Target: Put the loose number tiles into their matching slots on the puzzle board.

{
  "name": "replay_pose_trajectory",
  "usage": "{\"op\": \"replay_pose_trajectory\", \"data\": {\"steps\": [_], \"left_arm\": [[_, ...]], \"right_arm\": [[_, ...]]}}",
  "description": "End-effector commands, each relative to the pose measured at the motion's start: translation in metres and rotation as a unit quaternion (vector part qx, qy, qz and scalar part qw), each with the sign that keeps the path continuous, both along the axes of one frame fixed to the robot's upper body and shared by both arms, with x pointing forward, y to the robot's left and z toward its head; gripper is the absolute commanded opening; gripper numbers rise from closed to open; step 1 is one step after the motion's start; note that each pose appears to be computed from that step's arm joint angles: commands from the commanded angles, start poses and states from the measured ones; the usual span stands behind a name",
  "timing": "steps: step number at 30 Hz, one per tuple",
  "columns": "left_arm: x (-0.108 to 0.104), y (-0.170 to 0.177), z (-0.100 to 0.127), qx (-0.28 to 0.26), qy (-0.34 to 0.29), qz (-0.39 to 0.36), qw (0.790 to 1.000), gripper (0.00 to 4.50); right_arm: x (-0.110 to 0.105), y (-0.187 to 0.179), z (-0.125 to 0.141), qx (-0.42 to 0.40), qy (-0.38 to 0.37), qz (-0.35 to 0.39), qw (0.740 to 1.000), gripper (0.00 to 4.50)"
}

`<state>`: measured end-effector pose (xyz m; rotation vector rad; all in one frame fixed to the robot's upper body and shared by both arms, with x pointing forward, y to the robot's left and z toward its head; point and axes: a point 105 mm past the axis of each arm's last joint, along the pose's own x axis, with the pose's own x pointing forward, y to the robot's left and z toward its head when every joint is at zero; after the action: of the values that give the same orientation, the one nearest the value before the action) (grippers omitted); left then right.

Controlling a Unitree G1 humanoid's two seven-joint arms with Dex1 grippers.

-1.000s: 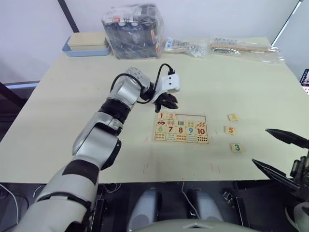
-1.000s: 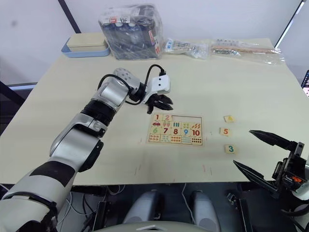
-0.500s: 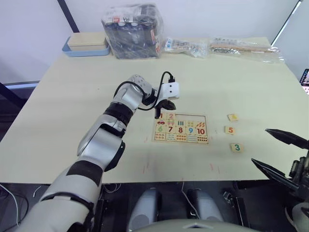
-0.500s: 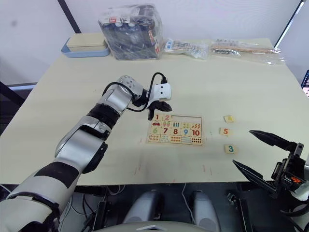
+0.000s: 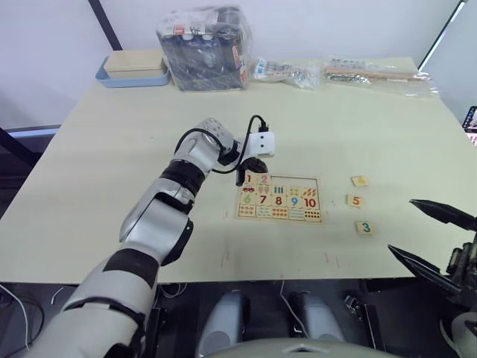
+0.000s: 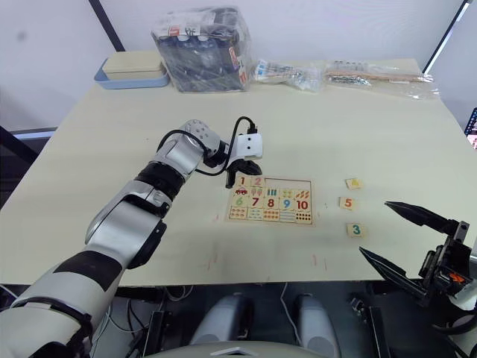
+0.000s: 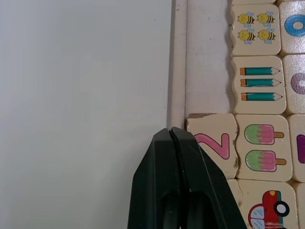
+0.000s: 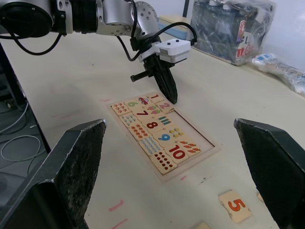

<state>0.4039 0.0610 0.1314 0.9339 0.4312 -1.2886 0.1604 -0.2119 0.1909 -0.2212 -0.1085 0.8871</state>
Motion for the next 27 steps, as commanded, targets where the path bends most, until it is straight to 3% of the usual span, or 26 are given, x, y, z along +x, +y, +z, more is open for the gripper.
{"op": "replay_pose_trajectory", "data": {"steps": [1,16,21,27], "left_arm": [[0.000,0.000,0.001,-0.001,-0.003,-0.005,1.000,0.01],[0.000,0.002,0.002,-0.005,-0.005,0.000,1.000,0.01],[0.008,0.010,0.031,-0.107,-0.021,0.046,0.993,0.01],[0.009,0.027,0.055,-0.230,-0.029,0.137,0.963,0.01]], "right_arm": [[-0.003,0.004,0.006,-0.004,-0.017,0.007,1.000,4.50],[-0.002,0.004,0.006,-0.003,-0.017,0.007,1.000,4.50],[-0.001,0.003,0.005,-0.002,-0.019,0.003,1.000,4.50],[0.008,-0.004,0.010,0.033,-0.031,-0.031,0.998,4.50]]}}
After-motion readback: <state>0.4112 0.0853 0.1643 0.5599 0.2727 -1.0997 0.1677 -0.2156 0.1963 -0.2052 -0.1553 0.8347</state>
